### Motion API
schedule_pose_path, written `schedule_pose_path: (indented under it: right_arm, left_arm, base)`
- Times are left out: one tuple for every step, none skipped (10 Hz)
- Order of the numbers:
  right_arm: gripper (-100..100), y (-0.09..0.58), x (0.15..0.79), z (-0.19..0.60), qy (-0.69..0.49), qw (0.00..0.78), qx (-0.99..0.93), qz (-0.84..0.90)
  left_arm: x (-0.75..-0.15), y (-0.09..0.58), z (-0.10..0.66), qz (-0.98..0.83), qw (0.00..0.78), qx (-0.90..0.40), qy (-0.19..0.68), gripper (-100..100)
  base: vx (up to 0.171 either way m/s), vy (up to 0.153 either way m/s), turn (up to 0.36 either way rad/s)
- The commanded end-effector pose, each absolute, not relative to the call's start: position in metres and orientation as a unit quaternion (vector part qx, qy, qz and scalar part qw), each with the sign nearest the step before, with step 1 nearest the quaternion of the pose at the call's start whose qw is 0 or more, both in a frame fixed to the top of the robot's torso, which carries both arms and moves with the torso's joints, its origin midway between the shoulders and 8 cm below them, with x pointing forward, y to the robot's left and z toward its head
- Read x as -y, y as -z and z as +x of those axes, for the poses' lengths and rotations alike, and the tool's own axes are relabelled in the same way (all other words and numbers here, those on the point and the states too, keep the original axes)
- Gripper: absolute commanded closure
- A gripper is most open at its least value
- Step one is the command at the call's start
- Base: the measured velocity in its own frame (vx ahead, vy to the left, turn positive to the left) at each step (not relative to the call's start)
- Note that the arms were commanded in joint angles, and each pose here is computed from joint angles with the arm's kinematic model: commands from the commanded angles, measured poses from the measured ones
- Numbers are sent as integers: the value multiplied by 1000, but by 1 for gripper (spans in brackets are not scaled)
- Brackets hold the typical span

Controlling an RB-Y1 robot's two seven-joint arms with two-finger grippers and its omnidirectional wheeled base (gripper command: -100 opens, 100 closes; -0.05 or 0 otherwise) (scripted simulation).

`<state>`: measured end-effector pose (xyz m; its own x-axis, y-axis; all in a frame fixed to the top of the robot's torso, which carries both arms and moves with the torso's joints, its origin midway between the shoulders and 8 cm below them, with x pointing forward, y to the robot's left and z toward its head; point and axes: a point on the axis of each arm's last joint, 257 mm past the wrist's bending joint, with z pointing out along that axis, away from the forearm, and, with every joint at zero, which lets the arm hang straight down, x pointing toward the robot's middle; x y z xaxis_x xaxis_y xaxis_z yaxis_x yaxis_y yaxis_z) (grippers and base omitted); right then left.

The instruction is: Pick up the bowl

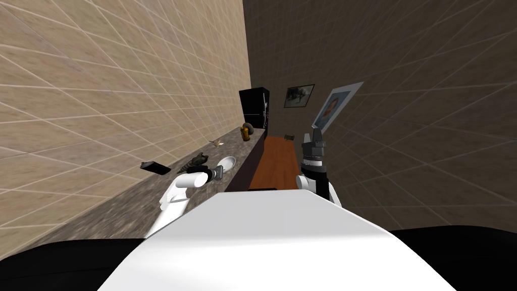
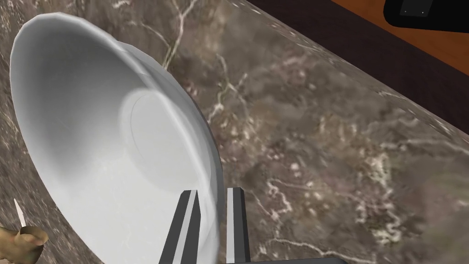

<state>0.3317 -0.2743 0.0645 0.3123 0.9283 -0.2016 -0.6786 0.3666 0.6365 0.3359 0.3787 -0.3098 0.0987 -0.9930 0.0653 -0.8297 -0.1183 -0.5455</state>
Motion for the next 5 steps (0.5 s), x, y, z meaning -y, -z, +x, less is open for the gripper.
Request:
schedule_pose_path:
  right_arm:
    - [0, -65, 274, 332, -516, 778, -278, 224]
    - [0, -65, 274, 332, -516, 778, -278, 224]
    - [0, -65, 274, 332, -516, 778, -278, 224]
    - [0, -65, 274, 332, -516, 778, -278, 224]
    - [0, -65, 274, 332, -516, 778, -278, 224]
  left_arm:
    - [-376, 302, 333, -715, 190, -637, 216, 100]
    - [-375, 299, 331, -714, 189, -639, 216, 100]
    - [-374, 295, 329, -713, 189, -640, 216, 100]
    - [-374, 298, 331, -713, 189, -639, 216, 100]
    - [-374, 298, 330, -714, 189, -639, 215, 0]
  base:
    - [0, 2, 42]
    - [1, 4, 65]
    - [0, 3, 40]
    - [0, 0, 0]
    - [0, 0, 0]
